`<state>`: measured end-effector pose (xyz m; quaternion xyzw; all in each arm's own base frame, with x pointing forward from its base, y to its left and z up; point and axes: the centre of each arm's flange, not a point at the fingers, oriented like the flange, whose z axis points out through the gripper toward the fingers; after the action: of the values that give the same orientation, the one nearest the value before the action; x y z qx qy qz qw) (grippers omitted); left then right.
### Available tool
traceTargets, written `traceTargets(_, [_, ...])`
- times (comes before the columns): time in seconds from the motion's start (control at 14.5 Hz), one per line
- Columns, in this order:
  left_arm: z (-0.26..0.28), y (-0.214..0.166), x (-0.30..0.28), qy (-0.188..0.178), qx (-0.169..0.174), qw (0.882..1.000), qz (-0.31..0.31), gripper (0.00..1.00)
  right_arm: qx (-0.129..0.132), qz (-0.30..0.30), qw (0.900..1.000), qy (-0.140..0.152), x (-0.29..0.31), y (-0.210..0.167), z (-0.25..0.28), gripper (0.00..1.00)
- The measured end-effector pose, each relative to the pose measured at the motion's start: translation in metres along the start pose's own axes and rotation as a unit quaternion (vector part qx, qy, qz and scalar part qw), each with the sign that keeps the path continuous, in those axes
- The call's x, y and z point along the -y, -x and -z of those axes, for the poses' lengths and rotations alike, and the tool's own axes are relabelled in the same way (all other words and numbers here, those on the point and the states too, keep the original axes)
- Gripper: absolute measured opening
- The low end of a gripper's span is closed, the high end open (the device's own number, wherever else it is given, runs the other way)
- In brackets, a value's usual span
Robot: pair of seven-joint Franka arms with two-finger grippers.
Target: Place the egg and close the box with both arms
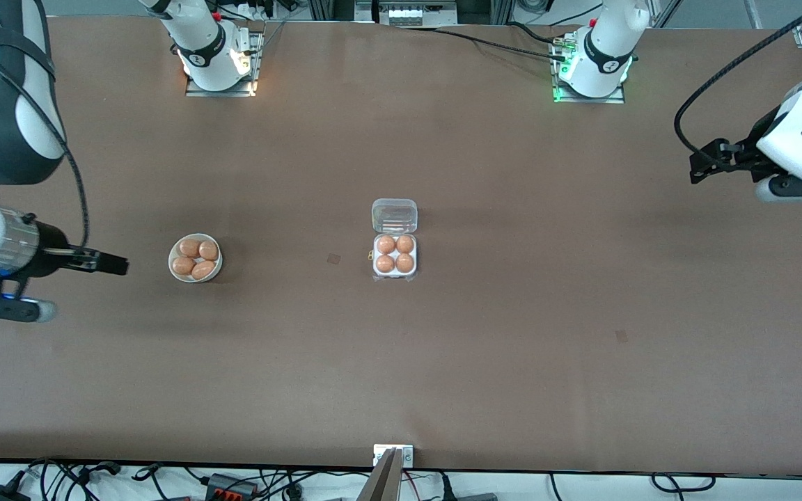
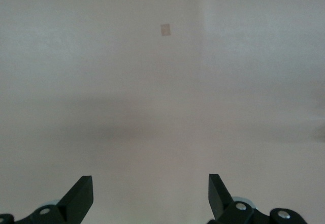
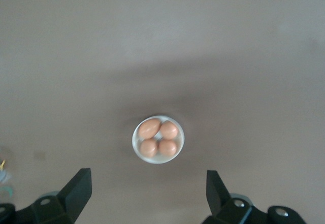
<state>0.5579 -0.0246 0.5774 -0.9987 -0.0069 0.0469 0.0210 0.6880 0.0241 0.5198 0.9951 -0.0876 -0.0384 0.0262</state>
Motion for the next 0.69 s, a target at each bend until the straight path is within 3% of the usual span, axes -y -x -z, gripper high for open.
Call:
traceTargets(0.14, [-0.010,-0.009,0.000,0.000,0.008,1.000,-0.003,1.00,-0.021,0.012,1.000,0.009,-0.029,0.002,0.010,1.00])
traceTargets(0.21, [-0.012,-0.012,-0.001,0.000,0.009,1.000,-0.004,0.93,-0.030,0.019,0.999,0.011,-0.042,0.004,0.014,1.00])
traceTargets(0.41, [-0.012,-0.016,-0.002,0.000,0.014,1.000,-0.007,0.62,-0.039,0.028,0.999,0.010,-0.068,0.011,0.024,1.00])
traceTargets(0.69, [-0.012,-0.009,-0.021,-0.004,0.041,0.999,-0.023,0.27,-0.047,0.027,0.999,-0.001,-0.081,0.018,0.037,1.00])
